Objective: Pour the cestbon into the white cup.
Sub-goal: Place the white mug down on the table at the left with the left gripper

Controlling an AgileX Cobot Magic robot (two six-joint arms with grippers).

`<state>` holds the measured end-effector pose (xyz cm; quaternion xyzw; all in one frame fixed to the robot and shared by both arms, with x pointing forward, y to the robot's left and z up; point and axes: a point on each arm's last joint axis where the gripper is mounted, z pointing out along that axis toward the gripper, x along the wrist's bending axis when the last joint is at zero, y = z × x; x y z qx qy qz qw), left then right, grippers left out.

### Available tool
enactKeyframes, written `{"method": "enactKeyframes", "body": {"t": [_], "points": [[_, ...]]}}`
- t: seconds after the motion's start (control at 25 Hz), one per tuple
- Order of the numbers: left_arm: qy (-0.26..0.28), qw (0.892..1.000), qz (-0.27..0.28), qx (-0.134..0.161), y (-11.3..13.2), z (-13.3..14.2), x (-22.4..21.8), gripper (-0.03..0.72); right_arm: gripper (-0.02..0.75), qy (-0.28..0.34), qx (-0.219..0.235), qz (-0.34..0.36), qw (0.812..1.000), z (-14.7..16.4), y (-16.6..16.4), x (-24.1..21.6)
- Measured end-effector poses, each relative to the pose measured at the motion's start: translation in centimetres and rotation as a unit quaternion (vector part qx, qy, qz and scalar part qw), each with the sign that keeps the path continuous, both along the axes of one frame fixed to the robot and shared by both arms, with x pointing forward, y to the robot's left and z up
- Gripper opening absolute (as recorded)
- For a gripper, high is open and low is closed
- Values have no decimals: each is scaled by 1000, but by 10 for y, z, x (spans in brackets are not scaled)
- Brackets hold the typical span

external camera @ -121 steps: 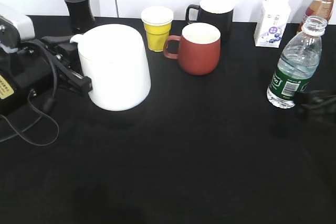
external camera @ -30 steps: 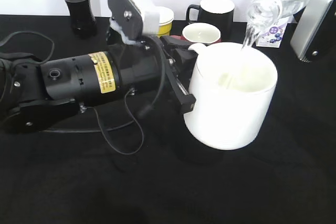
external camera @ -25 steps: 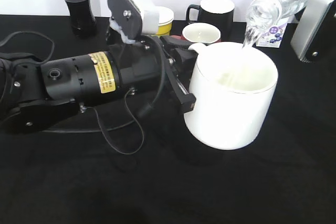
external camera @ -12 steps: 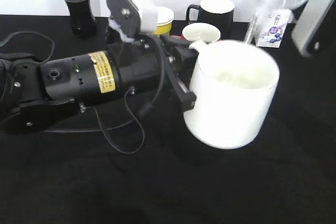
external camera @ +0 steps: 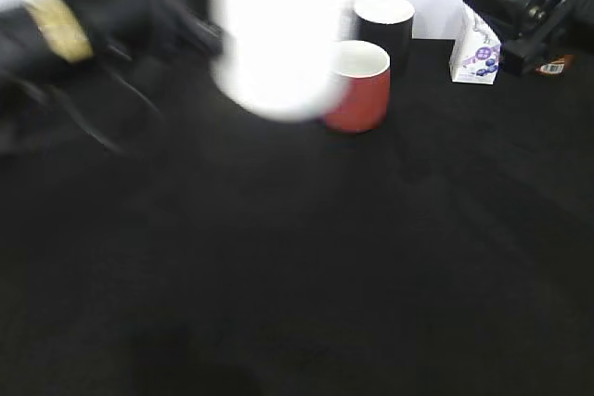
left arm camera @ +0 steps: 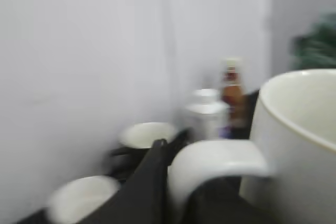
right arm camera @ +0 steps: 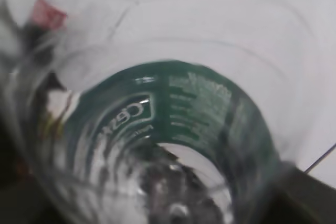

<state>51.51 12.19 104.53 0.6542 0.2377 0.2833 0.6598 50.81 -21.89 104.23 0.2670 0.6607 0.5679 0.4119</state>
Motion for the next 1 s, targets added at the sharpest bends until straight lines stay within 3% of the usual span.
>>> {"method": "enactKeyframes", "body": {"t": [0.08,0.16,0.28,0.48,0.64,0.72,0.8,1.0], "points": [[-4,999,51,-2,29,4,14,48,498,44,26,-28,998,-4,-4,2],[3,995,102,2,58,3,28,48,498,65,22,-42,997,-8,-6,3],[13,989,144,6,72,-8,39,48,498,68,23,-44,996,-9,-7,3],[17,980,197,-22,76,-45,61,51,498,68,24,-44,996,-8,-7,3],[10,971,234,-42,79,-94,77,62,497,68,24,-44,996,-8,-7,3],[36,967,251,-17,80,-129,84,67,497,68,24,-44,996,-8,-7,3],[43,967,251,-10,79,-140,90,71,497,68,24,-44,996,-8,-7,3],[30,967,251,-20,71,-157,119,76,497,68,24,-44,996,-8,-7,3]]}}
